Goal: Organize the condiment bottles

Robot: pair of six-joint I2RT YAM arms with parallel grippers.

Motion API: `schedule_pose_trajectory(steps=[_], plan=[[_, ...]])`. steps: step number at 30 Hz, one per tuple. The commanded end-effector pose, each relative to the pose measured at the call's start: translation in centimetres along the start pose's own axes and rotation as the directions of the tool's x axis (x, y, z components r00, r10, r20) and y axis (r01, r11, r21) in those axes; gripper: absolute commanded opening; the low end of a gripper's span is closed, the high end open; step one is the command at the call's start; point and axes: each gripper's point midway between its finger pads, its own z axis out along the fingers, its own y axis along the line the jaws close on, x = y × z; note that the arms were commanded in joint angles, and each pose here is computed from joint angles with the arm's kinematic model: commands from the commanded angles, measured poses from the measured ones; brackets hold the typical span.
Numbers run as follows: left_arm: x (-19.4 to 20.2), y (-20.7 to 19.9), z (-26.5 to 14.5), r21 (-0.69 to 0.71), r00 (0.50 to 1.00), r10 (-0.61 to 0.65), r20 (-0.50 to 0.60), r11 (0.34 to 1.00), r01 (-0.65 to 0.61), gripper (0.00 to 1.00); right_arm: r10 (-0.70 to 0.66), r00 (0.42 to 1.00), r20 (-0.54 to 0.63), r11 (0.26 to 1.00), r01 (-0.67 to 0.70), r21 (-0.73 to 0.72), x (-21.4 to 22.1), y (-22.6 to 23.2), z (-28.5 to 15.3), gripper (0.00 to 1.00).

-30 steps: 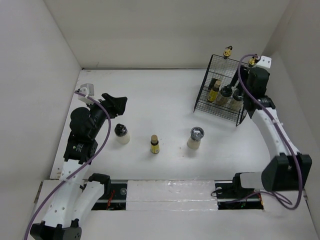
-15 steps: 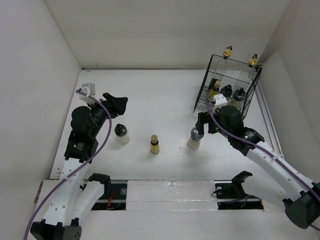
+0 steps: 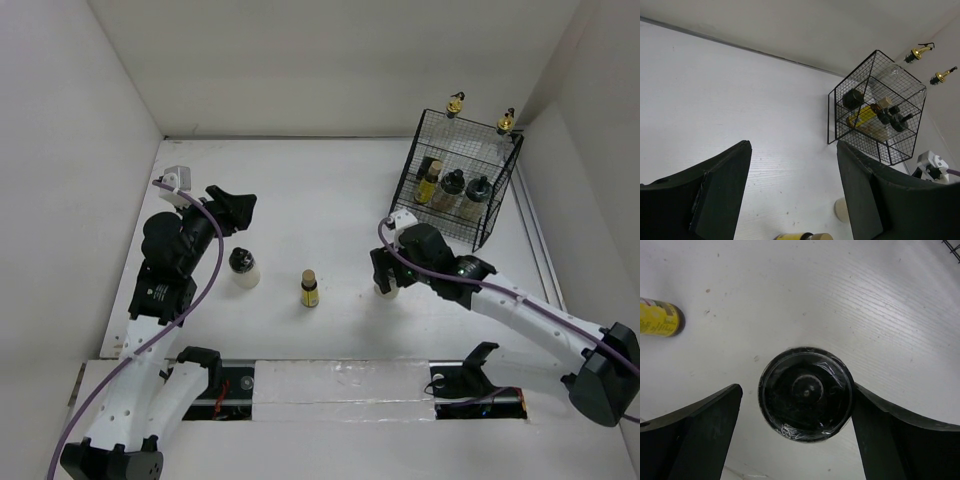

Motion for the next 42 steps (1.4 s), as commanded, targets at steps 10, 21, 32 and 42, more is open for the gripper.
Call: schedule_pose_trajectory(steps=[10, 21, 32, 42], plan=[[-1.1, -1.2, -0.2, 0.058, 0.999, 0.010, 0.037, 0.998, -0.012, 0.65, 0.024, 0.966, 0.257, 0.989, -0.060, 0.136, -7.4, -1.3, -2.3, 0.53], [-1.1, -1.2, -0.2, 0.056, 0.999, 0.010, 0.038, 0.998, -0.012, 0.66, 0.013, 0.826, 0.563, 0.949, -0.187, 0.252, -20.3, -8.9, -8.7, 0.50], [-1.1, -0.9, -0.2, 0.041, 0.999, 0.008, 0.039, 0.999, -0.010, 0.66, 0.035, 0.826, 0.563, 0.930, -0.233, 0.284, -23.9, -14.8, -4.5, 0.50], [-1.2, -1.0, -0.4, 0.043, 0.999, 0.009, 0.045, 0.999, -0.011, 0.66, 0.043, 0.829, 0.558, 0.923, -0.246, 0.295, -23.6, -16.9, -1.0, 0.49]])
